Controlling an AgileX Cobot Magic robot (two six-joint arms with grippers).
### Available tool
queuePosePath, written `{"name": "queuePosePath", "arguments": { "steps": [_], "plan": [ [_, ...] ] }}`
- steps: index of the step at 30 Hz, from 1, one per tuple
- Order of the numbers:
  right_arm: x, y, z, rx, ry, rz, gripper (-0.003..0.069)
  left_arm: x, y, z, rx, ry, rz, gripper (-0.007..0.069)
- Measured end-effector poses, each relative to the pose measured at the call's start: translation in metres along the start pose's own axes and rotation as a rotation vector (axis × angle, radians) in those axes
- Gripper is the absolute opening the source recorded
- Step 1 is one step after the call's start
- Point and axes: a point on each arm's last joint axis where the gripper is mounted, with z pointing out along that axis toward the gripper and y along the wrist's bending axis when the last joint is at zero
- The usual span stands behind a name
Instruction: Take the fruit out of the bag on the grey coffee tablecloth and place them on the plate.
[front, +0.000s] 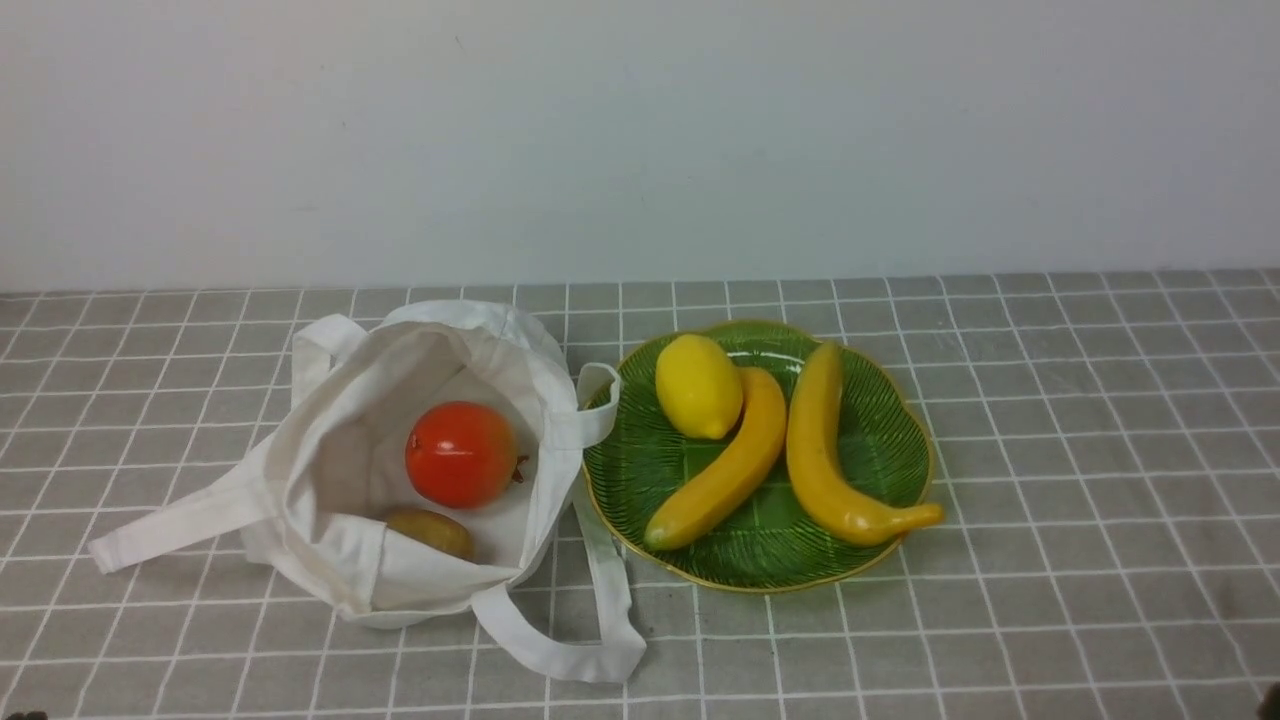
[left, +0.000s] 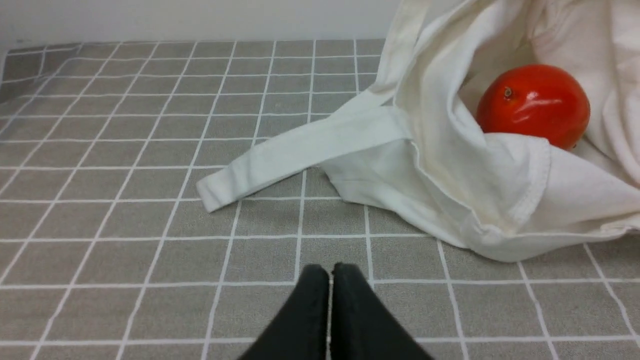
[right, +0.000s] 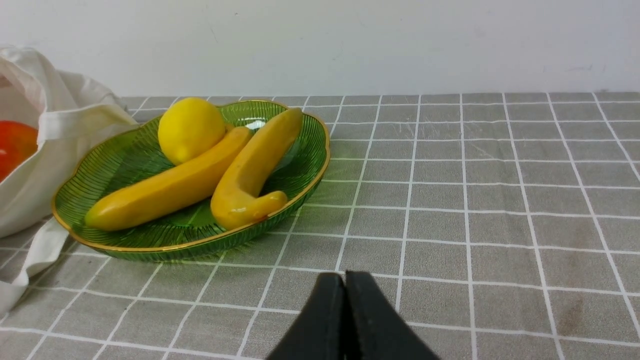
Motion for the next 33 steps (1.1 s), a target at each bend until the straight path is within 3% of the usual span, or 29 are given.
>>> {"name": "queuePosePath", "arguments": {
  "steps": [5,33],
  "plan": [
    [0.0000,0.0000,0.0000,0.000,0.000,0.000,-0.0015,0.0001,-0.0025,-0.0001,0.045,0.001,0.015,-0.0008],
    [0.0000,0.0000,0.0000,0.000,0.000,0.000,-0.0015,0.0001,-0.0027,-0.0001,0.048,0.001,0.014,-0.0008]
  ]
}}
